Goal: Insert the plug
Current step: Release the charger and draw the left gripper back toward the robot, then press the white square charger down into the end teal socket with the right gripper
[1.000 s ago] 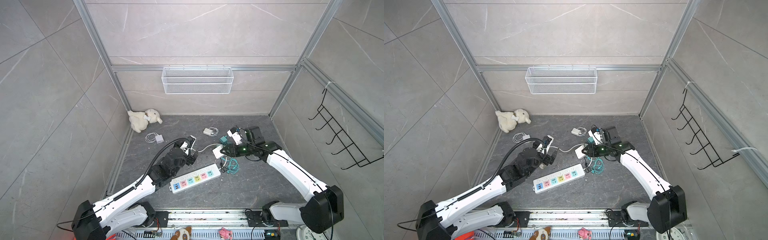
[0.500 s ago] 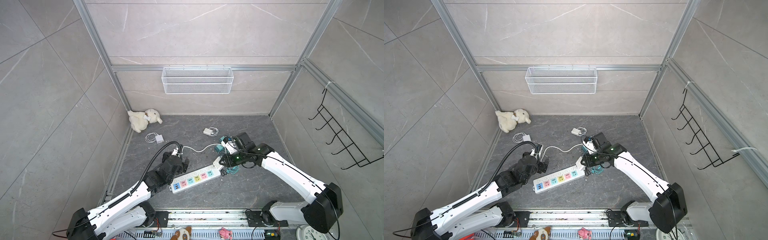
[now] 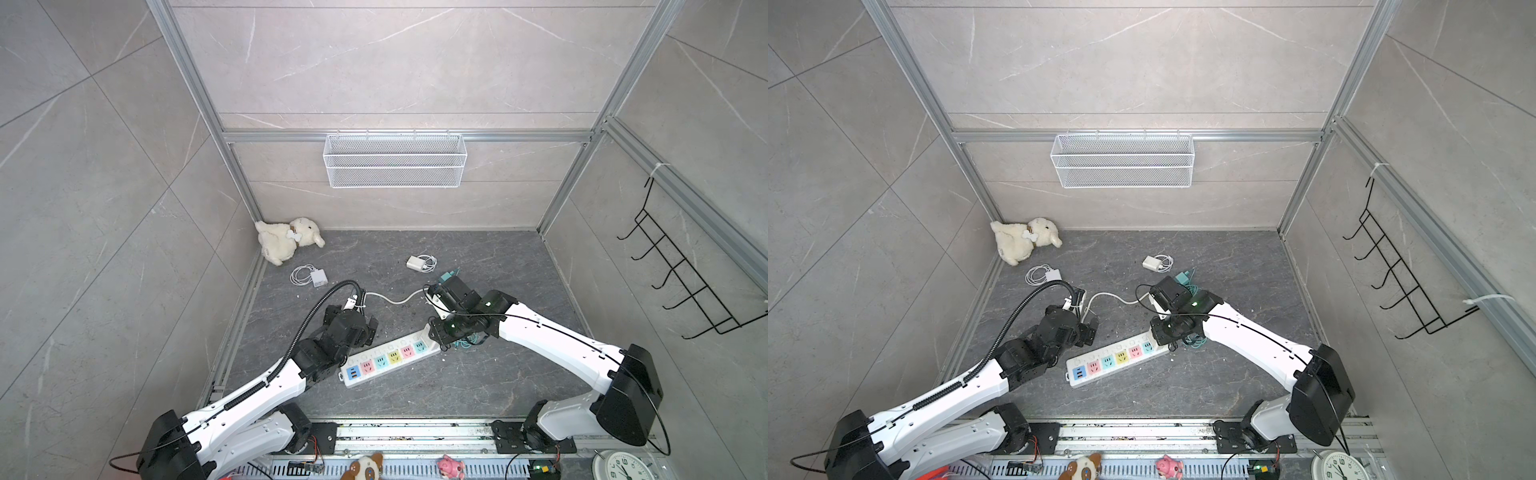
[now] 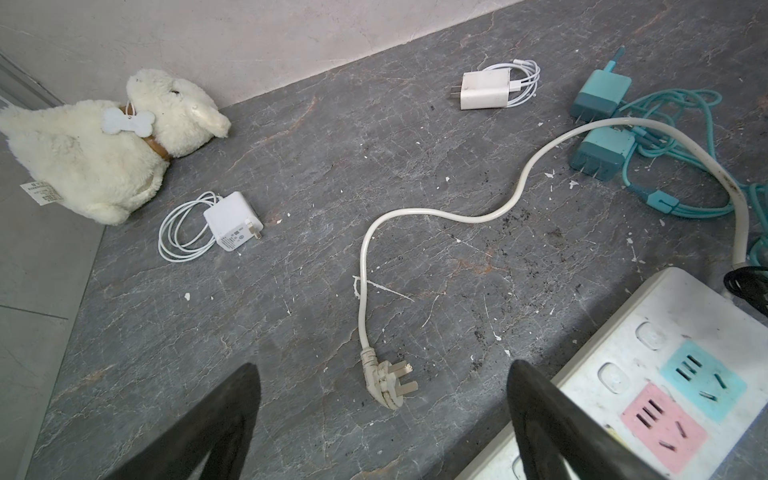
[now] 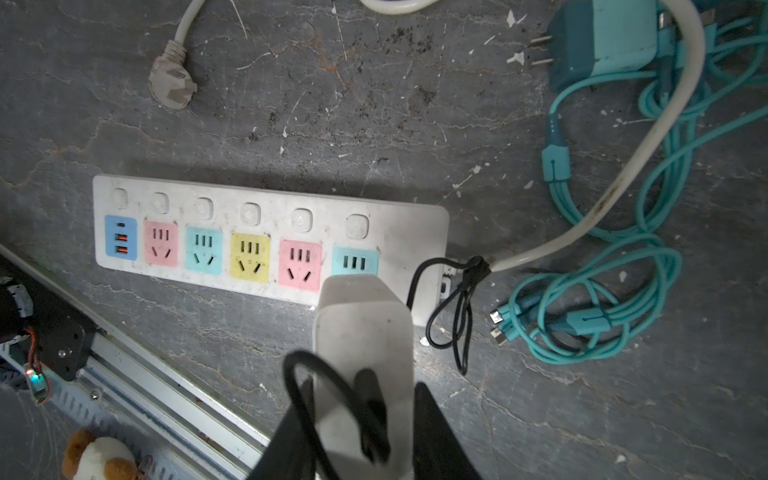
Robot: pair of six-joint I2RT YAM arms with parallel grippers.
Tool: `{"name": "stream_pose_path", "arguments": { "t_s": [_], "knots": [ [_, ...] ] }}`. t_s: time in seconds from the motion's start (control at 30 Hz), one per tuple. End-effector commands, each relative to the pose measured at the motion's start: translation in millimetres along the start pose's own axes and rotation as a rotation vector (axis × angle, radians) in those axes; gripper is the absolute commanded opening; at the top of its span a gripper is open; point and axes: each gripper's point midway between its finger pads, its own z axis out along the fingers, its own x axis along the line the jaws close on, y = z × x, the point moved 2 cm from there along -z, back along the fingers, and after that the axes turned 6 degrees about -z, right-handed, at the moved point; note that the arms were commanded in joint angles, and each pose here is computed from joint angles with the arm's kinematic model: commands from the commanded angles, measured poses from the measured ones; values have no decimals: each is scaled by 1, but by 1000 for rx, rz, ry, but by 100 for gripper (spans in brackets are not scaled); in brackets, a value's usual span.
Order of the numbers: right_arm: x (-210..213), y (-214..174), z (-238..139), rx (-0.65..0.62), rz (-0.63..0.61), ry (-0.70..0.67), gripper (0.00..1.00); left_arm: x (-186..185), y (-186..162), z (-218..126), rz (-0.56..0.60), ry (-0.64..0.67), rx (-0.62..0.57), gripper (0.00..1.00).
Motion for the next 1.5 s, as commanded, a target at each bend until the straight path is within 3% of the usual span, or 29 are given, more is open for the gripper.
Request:
{"name": "stream_pose_path", "arguments": {
  "t_s": [0.0,1.47],
  "knots": [
    [-2,9,2,-3,23,-67,13,-3,13,1,-31,-7,-31,96],
    [19,11,32,53,-24,-203,11,7,7,-2,-56,-12,-55,98]
  ]
}}
